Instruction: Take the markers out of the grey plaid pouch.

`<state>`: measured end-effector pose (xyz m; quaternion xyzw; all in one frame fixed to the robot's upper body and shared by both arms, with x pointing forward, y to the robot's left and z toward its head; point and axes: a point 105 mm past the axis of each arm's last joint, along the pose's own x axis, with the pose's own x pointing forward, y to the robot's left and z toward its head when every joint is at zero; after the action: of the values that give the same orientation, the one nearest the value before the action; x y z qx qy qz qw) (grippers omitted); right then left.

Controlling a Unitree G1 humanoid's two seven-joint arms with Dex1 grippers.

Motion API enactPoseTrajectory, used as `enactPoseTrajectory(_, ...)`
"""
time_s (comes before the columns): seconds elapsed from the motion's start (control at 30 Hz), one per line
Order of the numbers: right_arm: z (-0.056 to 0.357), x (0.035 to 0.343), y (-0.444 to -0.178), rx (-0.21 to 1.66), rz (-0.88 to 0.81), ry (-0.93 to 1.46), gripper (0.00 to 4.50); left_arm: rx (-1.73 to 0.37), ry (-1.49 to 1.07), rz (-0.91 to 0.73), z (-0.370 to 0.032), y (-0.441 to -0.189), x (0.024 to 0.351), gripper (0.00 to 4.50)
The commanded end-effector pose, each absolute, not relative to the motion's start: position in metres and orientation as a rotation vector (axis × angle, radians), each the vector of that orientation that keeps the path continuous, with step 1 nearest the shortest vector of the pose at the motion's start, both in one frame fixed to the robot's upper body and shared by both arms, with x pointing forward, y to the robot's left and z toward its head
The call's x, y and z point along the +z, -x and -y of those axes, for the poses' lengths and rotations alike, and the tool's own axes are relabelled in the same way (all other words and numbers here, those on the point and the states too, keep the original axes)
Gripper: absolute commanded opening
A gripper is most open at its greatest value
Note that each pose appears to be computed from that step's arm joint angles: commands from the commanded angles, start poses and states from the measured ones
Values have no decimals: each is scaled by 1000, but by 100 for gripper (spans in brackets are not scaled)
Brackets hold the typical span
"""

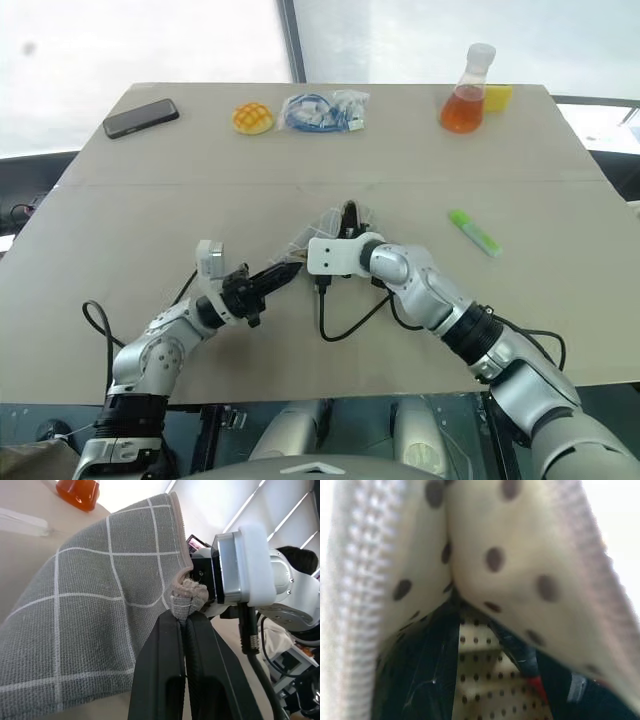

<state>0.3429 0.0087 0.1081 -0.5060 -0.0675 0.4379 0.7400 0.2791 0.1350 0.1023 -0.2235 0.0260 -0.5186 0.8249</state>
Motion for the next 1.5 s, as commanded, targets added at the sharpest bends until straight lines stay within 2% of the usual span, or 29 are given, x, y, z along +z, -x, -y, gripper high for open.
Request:
enactPoseTrajectory(0.03, -16, 112, -353, 896, 240, 1165, 234, -1177, 463, -11, -126, -273, 117, 0)
enactPoseTrajectory(0.13, -18, 96, -366, 850, 245, 1233, 234, -1207, 467, -18, -122, -269, 119, 0)
enactPoseTrajectory(0.23, -22, 81, -376, 829, 218, 1193, 234, -1232, 460, -29, -119, -264, 116, 0)
enactPoseTrajectory(0.33, -22, 80, -381, 801, 226, 1138, 155, -1225, 458, -24, -119, -263, 116, 0)
enactPoseTrajectory(0.37, -22, 81, -382, 801, 230, 1127, 111, -1223, 459, -22, -119, -263, 117, 0)
enactPoseTrajectory(0.43, -19, 95, -379, 795, 264, 1059, 24, -1195, 456, -15, -125, -268, 117, 0)
enactPoseTrajectory(0.47, -13, 104, -377, 788, 286, 1039, 11, -1177, 451, -10, -130, -271, 117, 0)
enactPoseTrajectory(0.6, 13, 130, -361, 795, 302, 995, 11, -1117, 458, 14, -145, -284, 120, 0)
enactPoseTrajectory(0.87, 59, 169, -328, 811, 180, 855, 11, -1081, 493, 38, -162, -309, 129, 0)
enactPoseTrajectory(1.07, 73, 185, -314, 833, 107, 854, 11, -1320, 680, -44, -145, -288, 146, 0)
enactPoseTrajectory(1.2, 88, 221, -301, 816, 106, 737, 11, -1465, 754, -84, -128, -269, 164, 0)
enactPoseTrajectory(1.3, 102, 245, -278, 861, 77, 633, 11, -1483, 778, -81, -129, -267, 173, 0)
enactPoseTrajectory(1.4, 115, 255, -253, 928, 16, 596, 11, -1449, 761, -97, -134, -269, 168, 0)
enactPoseTrajectory(1.5, 117, 263, -252, 913, 5, 598, 11, -1429, 632, -160, -139, -263, 143, 0)
